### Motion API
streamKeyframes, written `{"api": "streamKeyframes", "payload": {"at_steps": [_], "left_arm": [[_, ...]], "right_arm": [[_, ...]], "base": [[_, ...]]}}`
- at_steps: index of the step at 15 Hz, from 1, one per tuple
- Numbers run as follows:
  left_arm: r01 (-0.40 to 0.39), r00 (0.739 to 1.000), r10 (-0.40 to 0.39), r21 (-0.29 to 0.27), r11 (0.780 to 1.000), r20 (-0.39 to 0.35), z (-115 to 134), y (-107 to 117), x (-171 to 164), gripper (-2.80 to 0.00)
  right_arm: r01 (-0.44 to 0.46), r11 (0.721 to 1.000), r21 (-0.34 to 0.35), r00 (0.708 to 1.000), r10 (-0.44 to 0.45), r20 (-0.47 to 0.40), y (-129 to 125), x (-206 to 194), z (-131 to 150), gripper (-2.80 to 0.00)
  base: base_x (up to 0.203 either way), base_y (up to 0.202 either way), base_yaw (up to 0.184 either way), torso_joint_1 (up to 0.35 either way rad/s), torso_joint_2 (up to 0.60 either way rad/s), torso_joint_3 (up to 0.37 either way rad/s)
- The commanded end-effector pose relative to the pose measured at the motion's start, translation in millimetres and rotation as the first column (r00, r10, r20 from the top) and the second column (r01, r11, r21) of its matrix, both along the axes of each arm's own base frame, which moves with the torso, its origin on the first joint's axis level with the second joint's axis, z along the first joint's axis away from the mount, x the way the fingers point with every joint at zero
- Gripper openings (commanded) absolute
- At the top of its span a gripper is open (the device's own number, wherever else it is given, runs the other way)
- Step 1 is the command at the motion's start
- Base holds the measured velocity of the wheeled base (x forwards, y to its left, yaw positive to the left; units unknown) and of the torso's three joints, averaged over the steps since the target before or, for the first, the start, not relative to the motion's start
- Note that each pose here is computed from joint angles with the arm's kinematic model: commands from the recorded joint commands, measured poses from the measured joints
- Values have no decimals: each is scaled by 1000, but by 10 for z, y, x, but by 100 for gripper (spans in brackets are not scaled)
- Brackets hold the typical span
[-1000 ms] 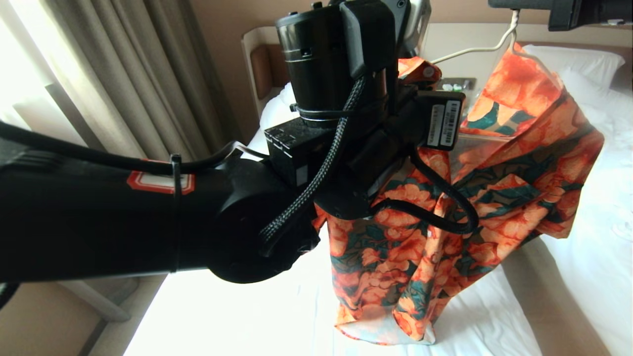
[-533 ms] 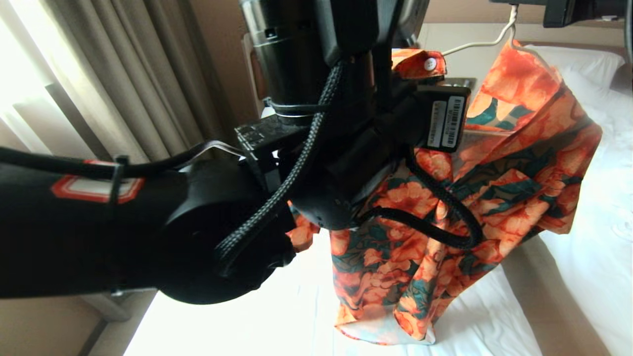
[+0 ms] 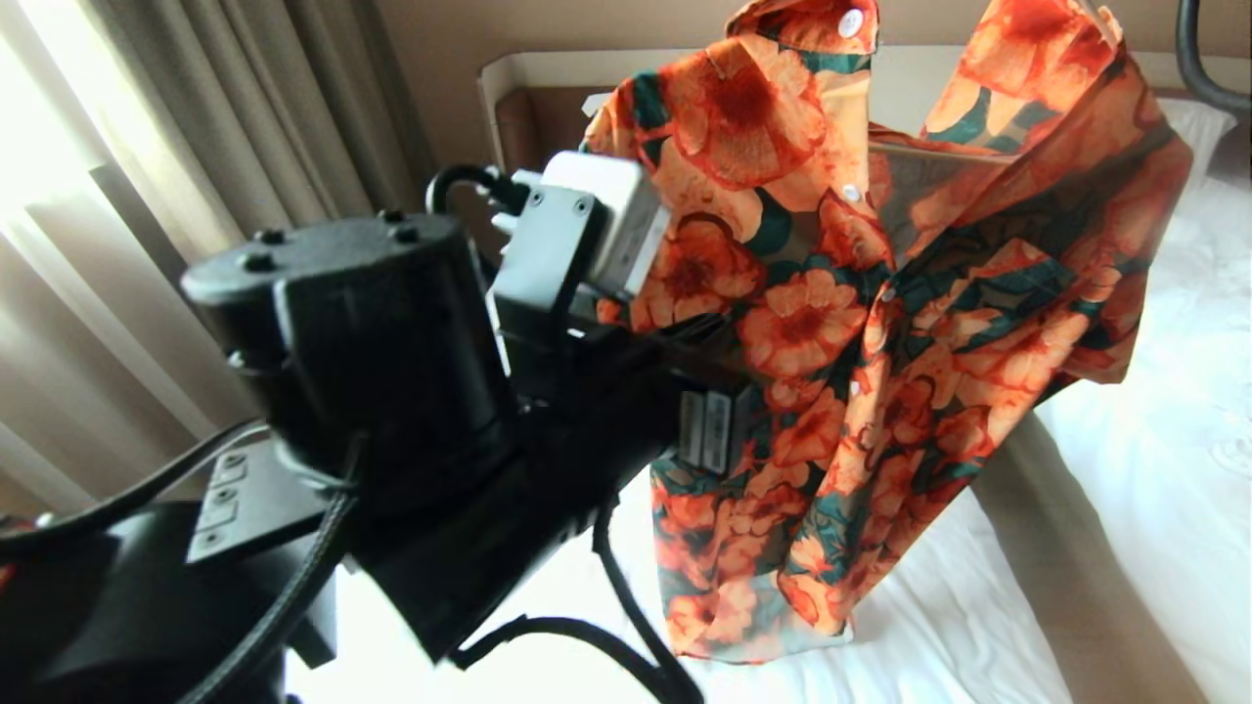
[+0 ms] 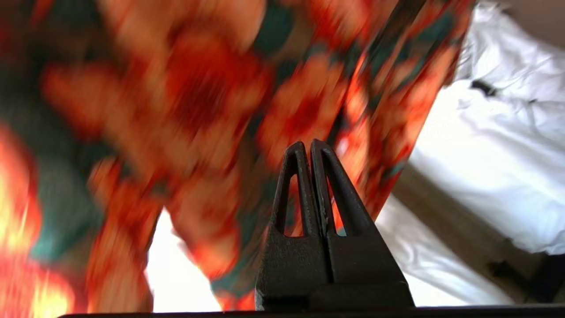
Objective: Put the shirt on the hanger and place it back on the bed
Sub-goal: Take the clothes hanger out of the clothes
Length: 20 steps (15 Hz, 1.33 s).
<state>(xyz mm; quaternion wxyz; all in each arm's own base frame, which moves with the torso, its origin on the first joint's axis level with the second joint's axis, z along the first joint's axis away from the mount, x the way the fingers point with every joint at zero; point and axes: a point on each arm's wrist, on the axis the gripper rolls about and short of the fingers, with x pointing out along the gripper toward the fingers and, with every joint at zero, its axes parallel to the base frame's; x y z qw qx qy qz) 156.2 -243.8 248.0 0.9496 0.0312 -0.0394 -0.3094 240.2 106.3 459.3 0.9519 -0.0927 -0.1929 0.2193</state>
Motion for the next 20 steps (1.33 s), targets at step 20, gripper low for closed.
{"api": "streamKeyframes", "payload": {"at_steps": [20], "left_arm": [[-342, 939, 341, -186, 921, -39, -312, 1748, -444, -280]], "right_arm": [[-24, 999, -23, 959, 29, 280, -116, -216, 285, -280]], "base": [[0, 0, 0, 0, 0, 0]]}}
